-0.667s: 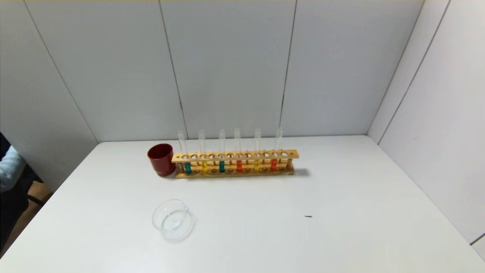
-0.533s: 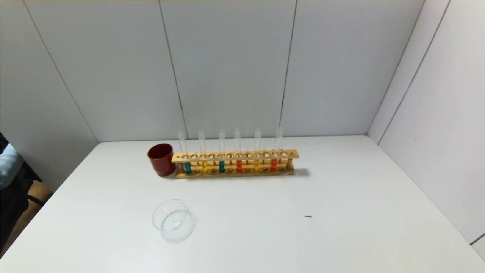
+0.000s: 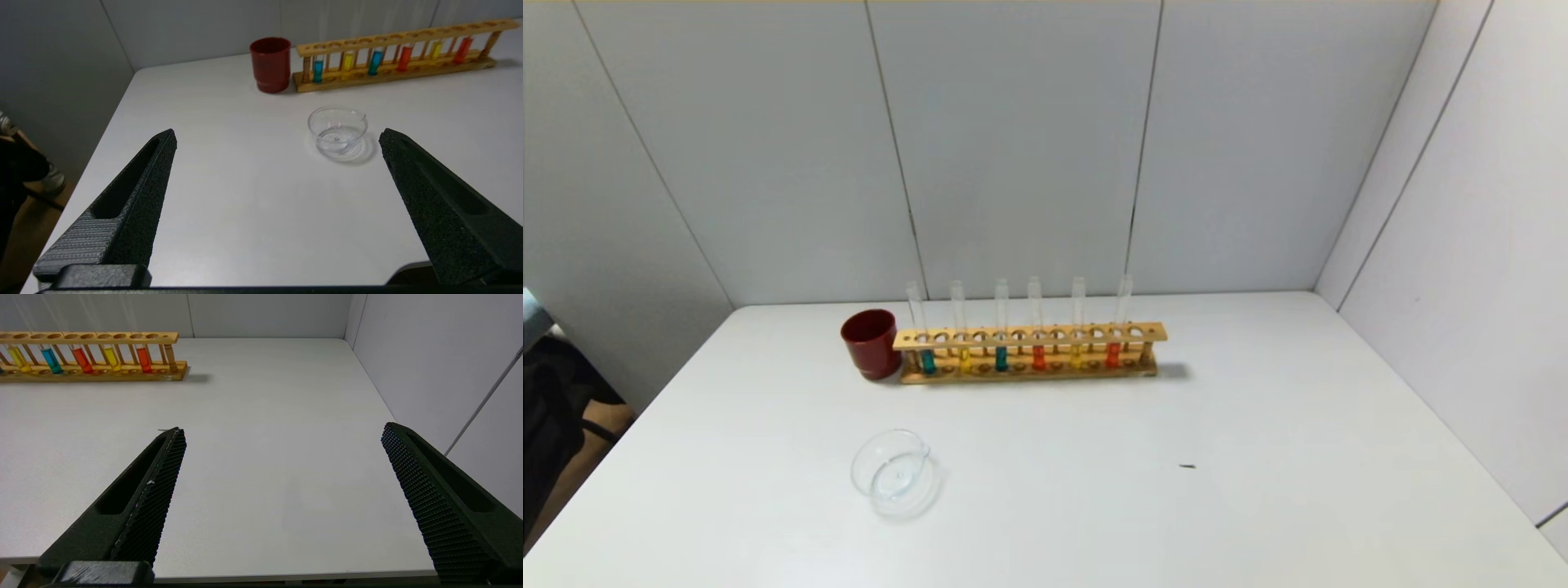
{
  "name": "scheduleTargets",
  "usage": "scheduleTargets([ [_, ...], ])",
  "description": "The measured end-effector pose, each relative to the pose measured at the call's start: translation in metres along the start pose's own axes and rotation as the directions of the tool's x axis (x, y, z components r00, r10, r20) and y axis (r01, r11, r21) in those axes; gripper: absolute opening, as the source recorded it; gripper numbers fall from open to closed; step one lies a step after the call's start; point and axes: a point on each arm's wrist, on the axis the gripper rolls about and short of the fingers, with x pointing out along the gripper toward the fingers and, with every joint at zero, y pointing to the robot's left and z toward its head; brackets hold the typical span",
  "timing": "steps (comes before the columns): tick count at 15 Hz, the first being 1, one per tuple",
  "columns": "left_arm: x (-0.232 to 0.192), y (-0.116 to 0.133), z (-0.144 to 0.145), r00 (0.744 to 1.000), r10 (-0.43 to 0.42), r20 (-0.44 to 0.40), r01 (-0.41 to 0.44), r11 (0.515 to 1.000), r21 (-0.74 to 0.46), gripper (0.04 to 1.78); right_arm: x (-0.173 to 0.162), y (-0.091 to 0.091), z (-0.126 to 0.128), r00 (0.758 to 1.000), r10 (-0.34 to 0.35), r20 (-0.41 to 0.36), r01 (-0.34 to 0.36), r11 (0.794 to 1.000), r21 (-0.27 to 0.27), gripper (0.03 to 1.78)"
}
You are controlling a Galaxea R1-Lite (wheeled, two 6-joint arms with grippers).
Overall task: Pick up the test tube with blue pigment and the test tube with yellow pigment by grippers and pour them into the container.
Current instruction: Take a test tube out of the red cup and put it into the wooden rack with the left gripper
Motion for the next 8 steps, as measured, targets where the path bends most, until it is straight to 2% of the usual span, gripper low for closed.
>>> scheduleTargets([
  [1,-0.002,0.000,0.013,1.000,-0.026,0.004,0.026,1.000,0.003,1.75,0.000,0.000,0.000,1.000,0.000,0.000,0.000,1.000,0.000,1.75],
  [4,0.004,0.002,0.059,0.991,-0.120,-0.064,0.120,0.993,0.009,1.75,0.000,0.000,0.000,1.000,0.000,0.000,0.000,1.000,0.000,1.75],
  [8,0.052,0.008,0.119,0.966,-0.177,-0.189,0.177,0.984,-0.018,1.75,0.000,0.000,0.000,1.000,-0.001,0.000,0.001,1.000,0.000,1.75],
])
